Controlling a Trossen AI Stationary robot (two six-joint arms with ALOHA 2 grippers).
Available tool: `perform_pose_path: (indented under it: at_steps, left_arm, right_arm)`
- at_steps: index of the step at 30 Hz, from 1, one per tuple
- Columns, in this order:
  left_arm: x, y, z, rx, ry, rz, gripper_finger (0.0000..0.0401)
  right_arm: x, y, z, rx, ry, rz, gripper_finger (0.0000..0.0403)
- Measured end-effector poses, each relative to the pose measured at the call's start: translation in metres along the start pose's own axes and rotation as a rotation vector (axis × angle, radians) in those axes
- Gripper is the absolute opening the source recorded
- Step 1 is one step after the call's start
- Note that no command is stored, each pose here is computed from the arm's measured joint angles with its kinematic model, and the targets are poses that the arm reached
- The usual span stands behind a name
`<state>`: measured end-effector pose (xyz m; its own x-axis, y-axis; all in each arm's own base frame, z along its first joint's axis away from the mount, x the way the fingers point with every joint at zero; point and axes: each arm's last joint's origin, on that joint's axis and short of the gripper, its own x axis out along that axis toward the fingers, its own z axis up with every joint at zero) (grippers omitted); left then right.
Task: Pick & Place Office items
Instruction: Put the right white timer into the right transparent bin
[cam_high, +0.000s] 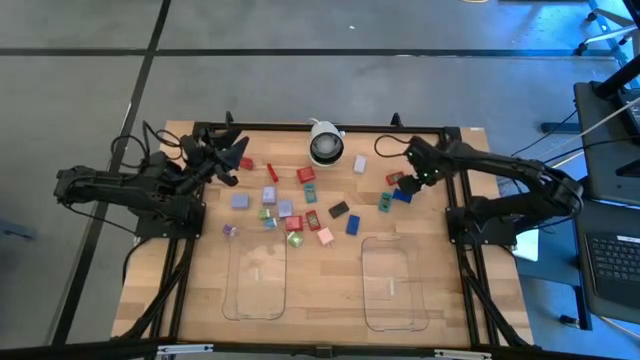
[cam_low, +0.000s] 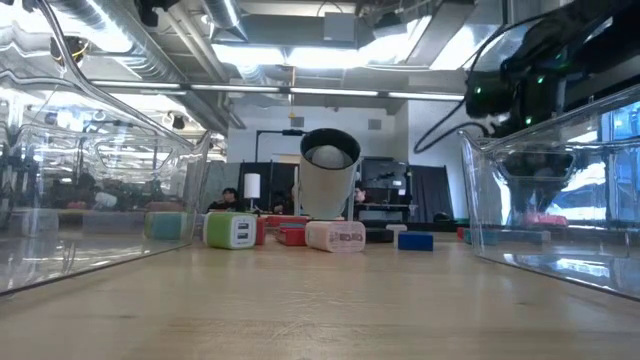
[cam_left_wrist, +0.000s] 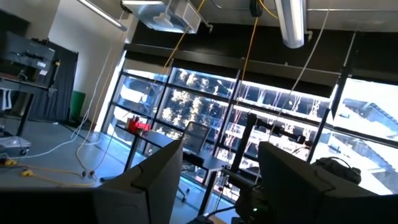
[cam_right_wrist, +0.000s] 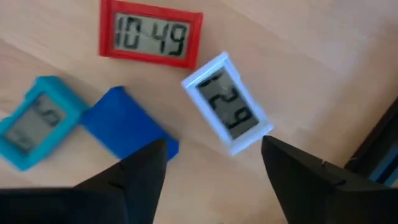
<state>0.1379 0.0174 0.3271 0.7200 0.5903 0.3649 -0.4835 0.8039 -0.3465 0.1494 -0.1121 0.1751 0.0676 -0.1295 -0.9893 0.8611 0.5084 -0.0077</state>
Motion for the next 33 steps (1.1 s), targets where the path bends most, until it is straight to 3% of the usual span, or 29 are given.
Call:
perform_pose_path:
  at_steps: [7,18,22,30,33]
  left_arm:
    - [0.0,0.0,0.0,-0.003,-0.004,0.001,0.0208]
    - [0.0,0.0,0.0,-0.003,-0.005,0.008,0.0208]
    - [0.0,0.0,0.001,-0.005,-0.008,0.013,0.0208]
    - [0.0,0.004,0.002,0.045,-0.019,0.127,0.0208]
    - [-0.001,0.005,0.002,0.065,-0.02,0.165,0.0208]
  right_arm:
    - [0.02,-0.006,0.018,-0.054,-0.005,-0.022,0.0291]
    - [0.049,-0.012,0.027,-0.116,0.112,-0.029,0.0272]
    - [0.049,-0.012,0.027,-0.114,0.116,-0.026,0.0244]
    - [0.049,-0.011,0.027,-0.092,0.112,-0.029,0.0144]
    - [0.046,-0.011,0.03,-0.089,0.11,-0.035,0.0142]
